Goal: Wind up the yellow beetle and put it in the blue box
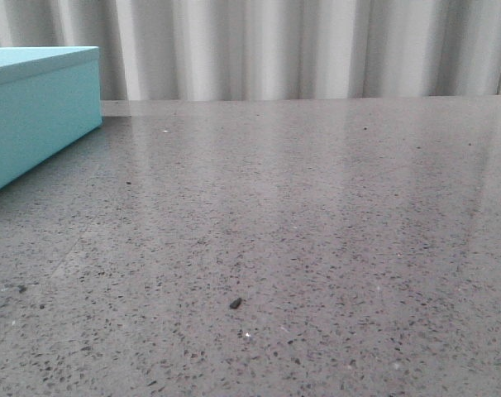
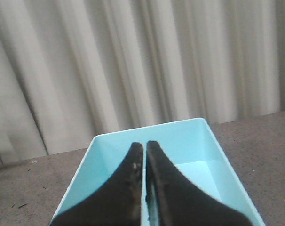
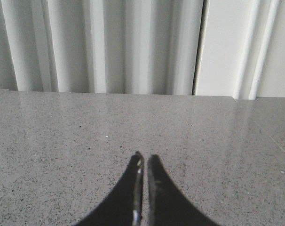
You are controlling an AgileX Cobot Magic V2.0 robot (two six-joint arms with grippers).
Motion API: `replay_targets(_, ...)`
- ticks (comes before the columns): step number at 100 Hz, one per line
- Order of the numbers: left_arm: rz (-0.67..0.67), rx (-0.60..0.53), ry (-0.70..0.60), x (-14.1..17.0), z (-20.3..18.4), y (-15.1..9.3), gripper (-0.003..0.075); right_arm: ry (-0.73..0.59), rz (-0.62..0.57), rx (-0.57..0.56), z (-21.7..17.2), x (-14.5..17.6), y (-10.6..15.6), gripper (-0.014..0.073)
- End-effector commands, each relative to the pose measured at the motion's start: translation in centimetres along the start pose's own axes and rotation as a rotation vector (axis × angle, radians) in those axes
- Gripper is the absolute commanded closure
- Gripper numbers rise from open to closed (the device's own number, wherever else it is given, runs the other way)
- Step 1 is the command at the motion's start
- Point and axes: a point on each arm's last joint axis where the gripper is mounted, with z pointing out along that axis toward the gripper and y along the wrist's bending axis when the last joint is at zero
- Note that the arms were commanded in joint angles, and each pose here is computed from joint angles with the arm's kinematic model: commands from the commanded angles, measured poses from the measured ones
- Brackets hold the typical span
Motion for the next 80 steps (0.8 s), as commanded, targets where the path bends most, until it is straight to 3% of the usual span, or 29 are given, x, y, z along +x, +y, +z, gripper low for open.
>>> replay_targets(1, -0.046, -0.072, -0.123, -0.1, -0.9, 0.5, 0.0741, -0.104, -0.025, 0.002, -0.1, -1.5, -0.1, 0.0656)
replay_targets(41, -0.088, -0.08, -0.324, 3.9, -7.0, -0.4, 0.0741, -0.079, -0.021, 0.01, -1.1, -0.9, -0.2, 0.0656)
replay_targets(80, -0.086, -0.054, -0.263, 4.5, -6.5, -0.6, 0.0741, -0.128, -0.02, 0.002, -0.7, 0.3, 0.1, 0.0656)
